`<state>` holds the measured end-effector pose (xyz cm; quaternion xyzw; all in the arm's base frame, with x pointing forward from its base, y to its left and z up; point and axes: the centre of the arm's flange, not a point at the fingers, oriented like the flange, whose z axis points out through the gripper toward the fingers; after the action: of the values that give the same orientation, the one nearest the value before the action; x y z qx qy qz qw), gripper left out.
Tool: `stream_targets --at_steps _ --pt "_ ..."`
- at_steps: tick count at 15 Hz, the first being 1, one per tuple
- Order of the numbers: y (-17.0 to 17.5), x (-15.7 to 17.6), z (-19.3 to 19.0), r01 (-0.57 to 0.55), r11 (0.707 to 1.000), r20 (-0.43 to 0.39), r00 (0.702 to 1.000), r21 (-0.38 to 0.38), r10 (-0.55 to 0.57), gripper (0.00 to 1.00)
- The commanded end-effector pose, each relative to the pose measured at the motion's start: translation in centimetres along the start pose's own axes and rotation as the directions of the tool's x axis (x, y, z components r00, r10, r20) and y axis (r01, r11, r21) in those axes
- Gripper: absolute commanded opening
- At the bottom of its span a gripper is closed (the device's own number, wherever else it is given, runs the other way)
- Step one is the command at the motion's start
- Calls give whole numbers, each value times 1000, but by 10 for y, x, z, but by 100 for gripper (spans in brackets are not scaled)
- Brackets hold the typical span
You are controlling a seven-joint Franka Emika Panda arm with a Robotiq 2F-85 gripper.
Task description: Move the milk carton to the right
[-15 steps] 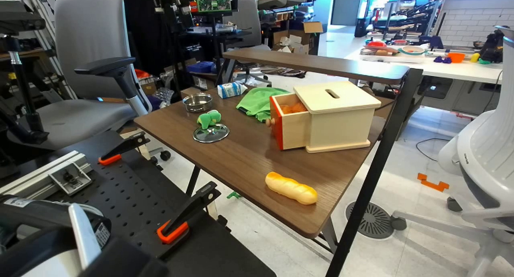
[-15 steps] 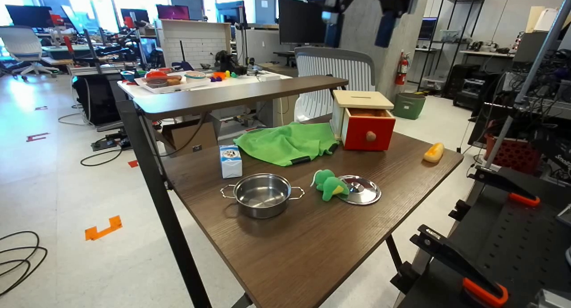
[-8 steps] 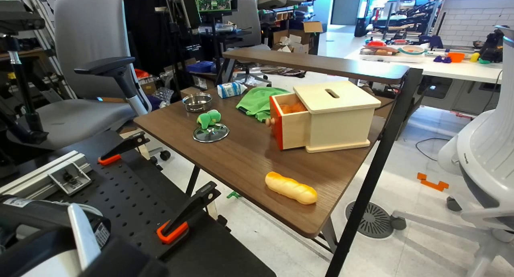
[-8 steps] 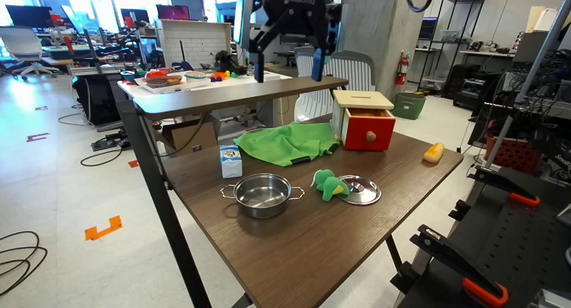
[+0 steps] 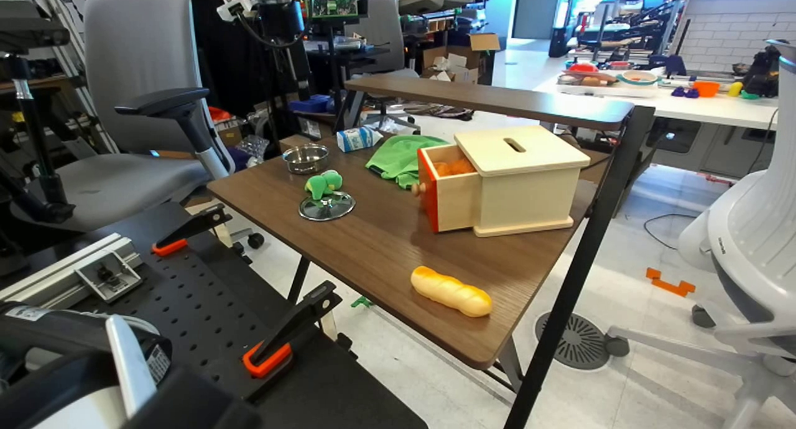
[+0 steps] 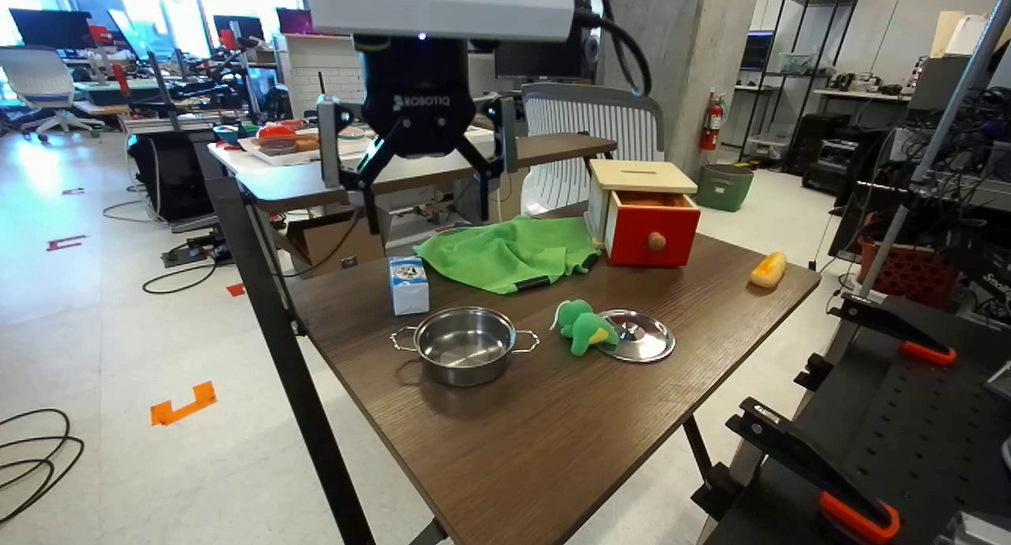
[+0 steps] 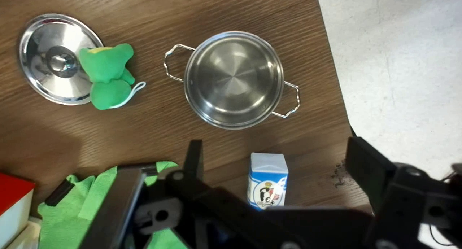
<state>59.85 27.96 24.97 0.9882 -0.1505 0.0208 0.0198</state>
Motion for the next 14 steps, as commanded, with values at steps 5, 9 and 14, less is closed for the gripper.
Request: stream_targets --at_steps 5,9,14 --pt "-35 52 50 15 997 -44 999 -77 -19 100" --pt "-31 72 68 -12 995 -59 998 -98 6 100" --pt "-30 82 91 -34 992 -59 998 -119 27 100"
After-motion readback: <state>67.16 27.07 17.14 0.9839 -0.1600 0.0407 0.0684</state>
